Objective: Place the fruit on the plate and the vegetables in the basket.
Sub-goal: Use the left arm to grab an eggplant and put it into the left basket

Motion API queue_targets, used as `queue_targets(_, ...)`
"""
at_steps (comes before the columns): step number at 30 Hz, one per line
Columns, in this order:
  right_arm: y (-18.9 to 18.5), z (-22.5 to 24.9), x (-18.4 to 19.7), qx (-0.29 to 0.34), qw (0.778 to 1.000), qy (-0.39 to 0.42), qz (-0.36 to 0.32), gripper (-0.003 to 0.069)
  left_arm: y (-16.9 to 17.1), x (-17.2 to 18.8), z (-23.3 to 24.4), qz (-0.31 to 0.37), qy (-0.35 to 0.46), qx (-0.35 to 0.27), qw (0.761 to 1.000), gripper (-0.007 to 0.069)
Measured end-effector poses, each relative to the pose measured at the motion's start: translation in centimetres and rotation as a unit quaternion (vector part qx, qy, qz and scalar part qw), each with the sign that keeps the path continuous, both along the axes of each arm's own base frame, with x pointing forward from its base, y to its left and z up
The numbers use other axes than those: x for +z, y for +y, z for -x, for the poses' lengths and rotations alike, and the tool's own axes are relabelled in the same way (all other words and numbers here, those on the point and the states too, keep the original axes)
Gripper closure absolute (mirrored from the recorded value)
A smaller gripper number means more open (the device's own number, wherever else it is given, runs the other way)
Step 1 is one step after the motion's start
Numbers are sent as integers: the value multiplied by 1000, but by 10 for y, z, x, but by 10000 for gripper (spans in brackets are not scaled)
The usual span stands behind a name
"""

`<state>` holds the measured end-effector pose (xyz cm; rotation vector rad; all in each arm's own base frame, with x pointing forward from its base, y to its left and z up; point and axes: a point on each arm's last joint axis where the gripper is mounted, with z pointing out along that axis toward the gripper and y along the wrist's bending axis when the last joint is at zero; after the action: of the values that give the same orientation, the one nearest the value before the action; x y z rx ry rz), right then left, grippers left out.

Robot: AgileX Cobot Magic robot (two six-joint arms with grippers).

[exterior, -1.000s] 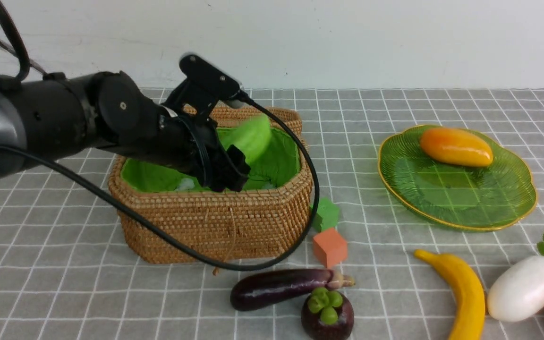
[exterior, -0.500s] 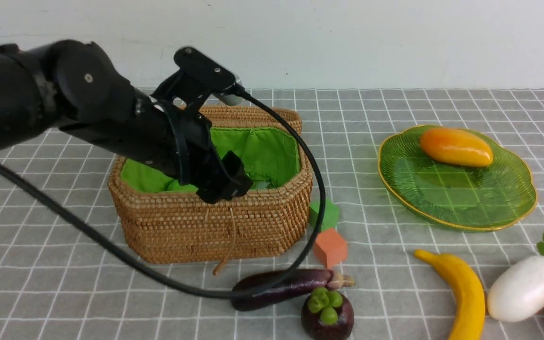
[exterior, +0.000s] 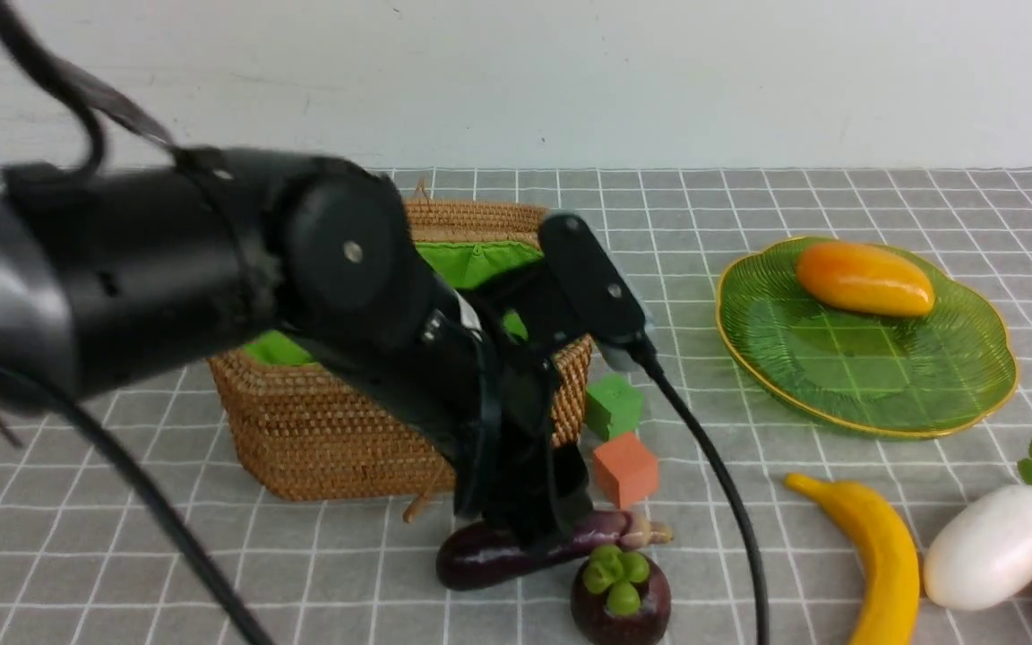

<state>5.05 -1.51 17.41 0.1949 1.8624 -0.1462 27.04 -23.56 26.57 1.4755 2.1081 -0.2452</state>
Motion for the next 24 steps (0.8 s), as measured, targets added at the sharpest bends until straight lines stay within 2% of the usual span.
queue_targets(9, 0, 0, 0, 0, 1000, 0, 0, 417, -10, -66, -19, -77, 39, -11, 996, 173)
queue_targets(14, 0, 0, 0, 0, 1000, 0, 0, 417, -13, -79, -26, -88, 28, -16, 996, 174)
queue_targets(18, 0, 0, 0, 0, 1000, 0, 0, 417, -14, -96, -27, -105, 52, -16, 993, 175)
queue_targets(24, 0, 0, 0, 0, 1000, 0, 0, 417, -14, -100, -26, -111, 60, -17, 992, 183)
